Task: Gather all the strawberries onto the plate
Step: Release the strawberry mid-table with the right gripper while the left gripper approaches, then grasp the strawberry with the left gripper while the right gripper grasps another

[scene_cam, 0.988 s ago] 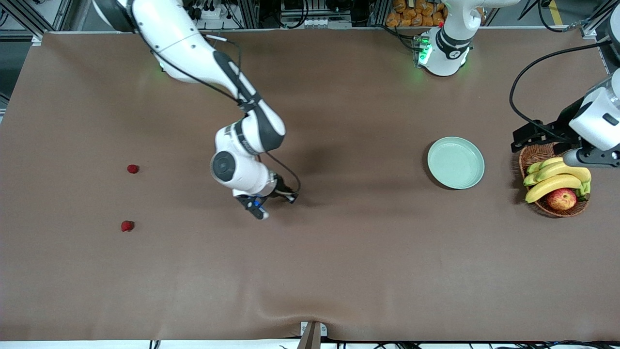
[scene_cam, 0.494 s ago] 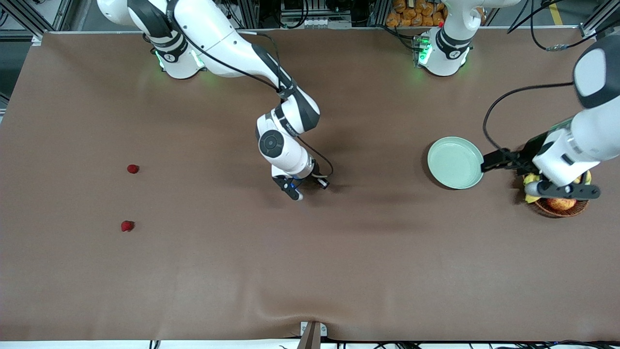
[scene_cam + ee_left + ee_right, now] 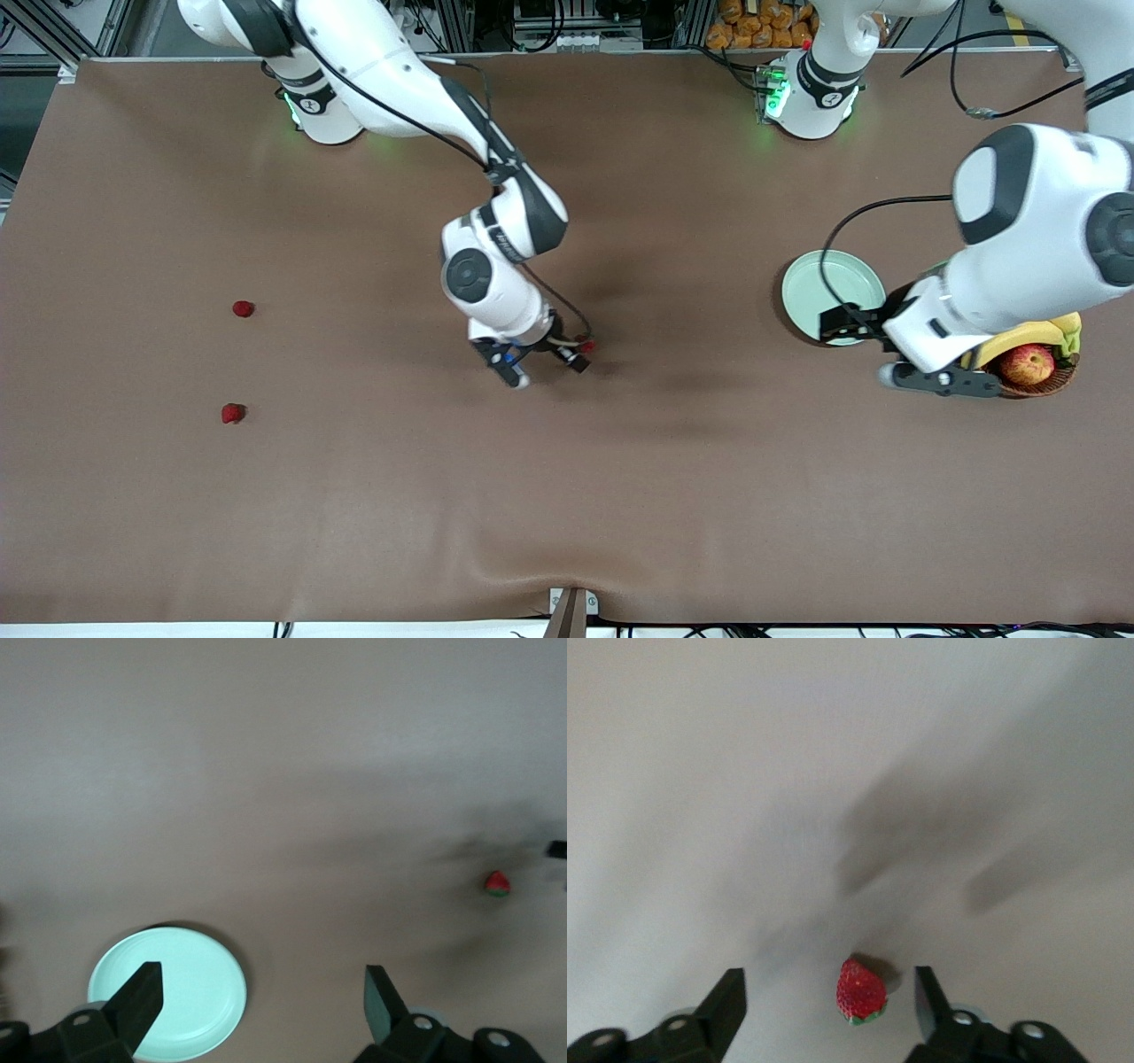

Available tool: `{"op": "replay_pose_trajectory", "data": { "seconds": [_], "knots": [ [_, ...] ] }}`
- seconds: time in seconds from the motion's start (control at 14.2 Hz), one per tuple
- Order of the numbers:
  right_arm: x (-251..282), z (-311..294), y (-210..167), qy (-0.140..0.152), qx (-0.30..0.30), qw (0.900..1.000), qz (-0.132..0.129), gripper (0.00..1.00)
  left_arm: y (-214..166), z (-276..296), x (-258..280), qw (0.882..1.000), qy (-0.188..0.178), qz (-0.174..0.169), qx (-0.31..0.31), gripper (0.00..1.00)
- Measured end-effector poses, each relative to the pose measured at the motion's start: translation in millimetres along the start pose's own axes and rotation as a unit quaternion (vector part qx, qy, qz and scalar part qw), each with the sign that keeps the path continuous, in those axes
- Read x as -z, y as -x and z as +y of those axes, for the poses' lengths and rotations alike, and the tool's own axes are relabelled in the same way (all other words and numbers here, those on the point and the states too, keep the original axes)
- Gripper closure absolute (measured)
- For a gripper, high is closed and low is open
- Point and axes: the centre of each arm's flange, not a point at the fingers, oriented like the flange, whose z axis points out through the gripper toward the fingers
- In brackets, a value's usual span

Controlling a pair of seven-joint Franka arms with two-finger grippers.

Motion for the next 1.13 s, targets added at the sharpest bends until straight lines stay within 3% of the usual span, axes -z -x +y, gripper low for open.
{"op": "replay_pose_trajectory", "data": {
  "seconds": [0.07, 0.21, 0.42, 0.63, 0.85, 0.99, 1.13],
  "knots": [
    [26.0, 1.6, -16.2, 0.019, 0.006, 1.000, 0.006, 0.00, -2.5, 11.6, -7.0, 1.000, 0.000, 0.004, 0.000, 0.00],
    [79.0, 17.5, -61.2, 0.070, 0.029, 0.997, 0.009, 0.00, -8.6, 35.0, -26.0, 1.000, 0.000, 0.012, -0.004, 0.00],
    [141.0, 71.4, -160.1, 0.143, 0.075, 0.987, -0.010, 0.00, -14.7, 80.8, -61.9, 1.000, 0.009, 0.022, 0.005, 0.00],
    [179.9, 140.9, -251.1, 0.192, 0.113, 0.975, -0.005, 0.00, -13.1, 133.3, -97.8, 0.999, 0.013, 0.033, 0.016, 0.00],
    [190.9, 213.0, -311.9, 0.223, 0.165, 0.960, -0.027, 0.00, -2.6, 186.7, -133.0, 0.999, 0.018, 0.040, 0.024, 0.00],
    [191.0, 262.9, -343.8, 0.226, 0.181, 0.956, -0.055, 0.00, 9.3, 226.8, -164.1, 0.999, 0.021, 0.044, 0.020, 0.00],
    [188.8, 303.5, -363.3, 0.227, 0.195, 0.952, -0.066, 0.00, 16.1, 249.2, -197.2, 0.998, 0.022, 0.048, 0.018, 0.00]
  ]
}}
